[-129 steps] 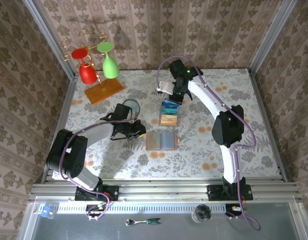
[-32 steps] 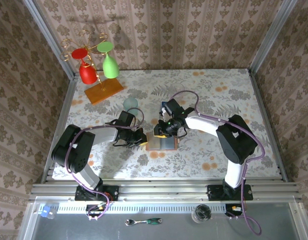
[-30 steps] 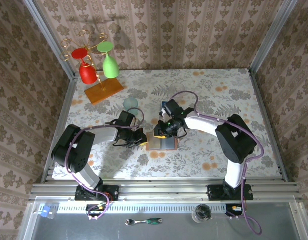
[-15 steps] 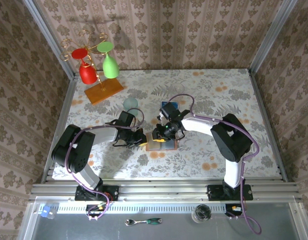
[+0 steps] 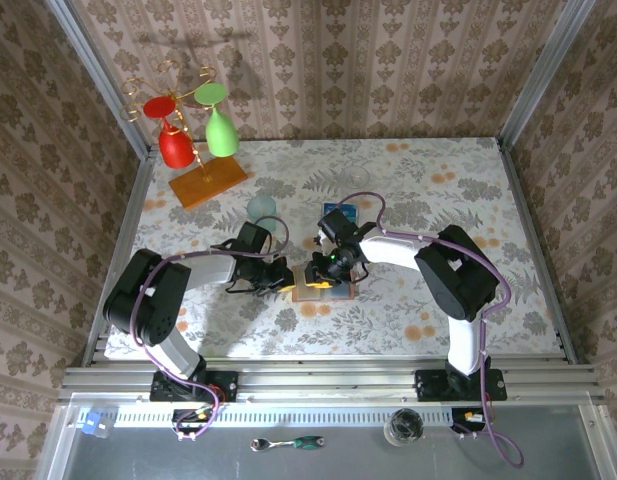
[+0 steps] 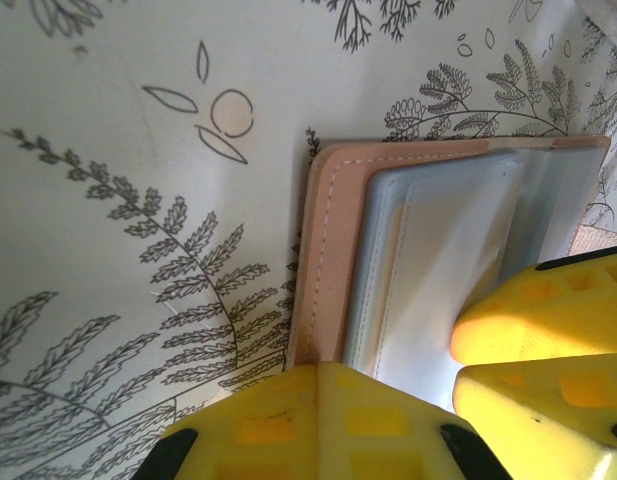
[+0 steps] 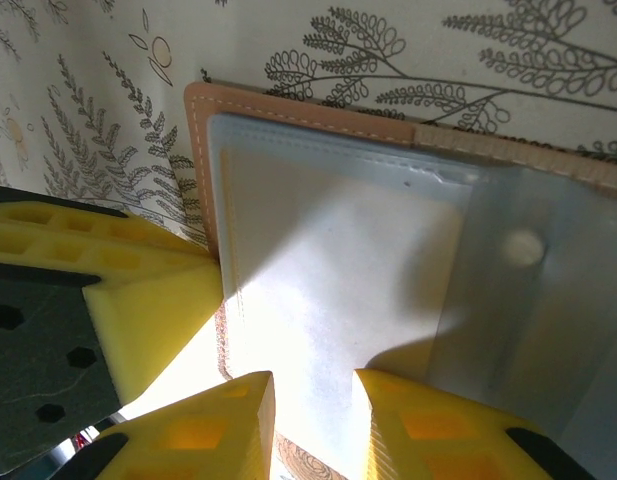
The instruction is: Take the credit cards out of the card holder
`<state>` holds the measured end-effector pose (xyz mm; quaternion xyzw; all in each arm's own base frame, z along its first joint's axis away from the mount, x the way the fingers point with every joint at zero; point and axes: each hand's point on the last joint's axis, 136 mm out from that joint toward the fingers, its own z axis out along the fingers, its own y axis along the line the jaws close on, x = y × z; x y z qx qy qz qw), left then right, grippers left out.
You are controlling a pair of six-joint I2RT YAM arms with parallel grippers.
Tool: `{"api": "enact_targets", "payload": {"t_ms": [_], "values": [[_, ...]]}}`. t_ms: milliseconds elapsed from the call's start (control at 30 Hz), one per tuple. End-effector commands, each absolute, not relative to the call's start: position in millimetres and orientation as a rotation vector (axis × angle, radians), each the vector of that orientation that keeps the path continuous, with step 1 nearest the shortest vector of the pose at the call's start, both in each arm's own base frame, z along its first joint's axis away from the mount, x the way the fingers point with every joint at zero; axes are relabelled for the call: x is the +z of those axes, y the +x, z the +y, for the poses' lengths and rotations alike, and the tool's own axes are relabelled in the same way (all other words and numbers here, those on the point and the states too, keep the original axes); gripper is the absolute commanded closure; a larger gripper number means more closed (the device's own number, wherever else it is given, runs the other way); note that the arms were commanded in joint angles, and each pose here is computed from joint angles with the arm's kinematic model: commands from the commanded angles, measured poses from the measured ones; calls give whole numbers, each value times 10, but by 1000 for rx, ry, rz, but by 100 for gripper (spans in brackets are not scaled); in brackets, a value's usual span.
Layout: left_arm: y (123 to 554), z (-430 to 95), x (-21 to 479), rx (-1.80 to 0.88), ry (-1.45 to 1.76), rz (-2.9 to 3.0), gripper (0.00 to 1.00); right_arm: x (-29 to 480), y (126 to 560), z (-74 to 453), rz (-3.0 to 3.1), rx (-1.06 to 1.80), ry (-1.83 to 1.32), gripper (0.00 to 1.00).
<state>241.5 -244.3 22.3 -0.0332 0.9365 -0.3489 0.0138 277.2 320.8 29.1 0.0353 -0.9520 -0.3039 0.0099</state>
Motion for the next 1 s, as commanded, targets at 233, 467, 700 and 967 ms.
{"api": "enact_targets", "payload": {"t_ms": [233, 467, 700, 967], "values": [[2402, -2346, 136, -1032, -109, 2955, 100, 241, 2712, 2982, -3042, -745, 105, 72], [2437, -2351, 146, -1026, -91, 2961, 100, 264, 2726, 2952, -3066, -751, 85, 72], [2455, -2355, 151, -1029, -90, 2960, 100, 251, 2742, 2954, -3050, -830, 24, 72], [2501, -2380, 250, -1042, -85, 2940, 100, 281, 2784, 2950, -3028, -950, -68, 73]]}}
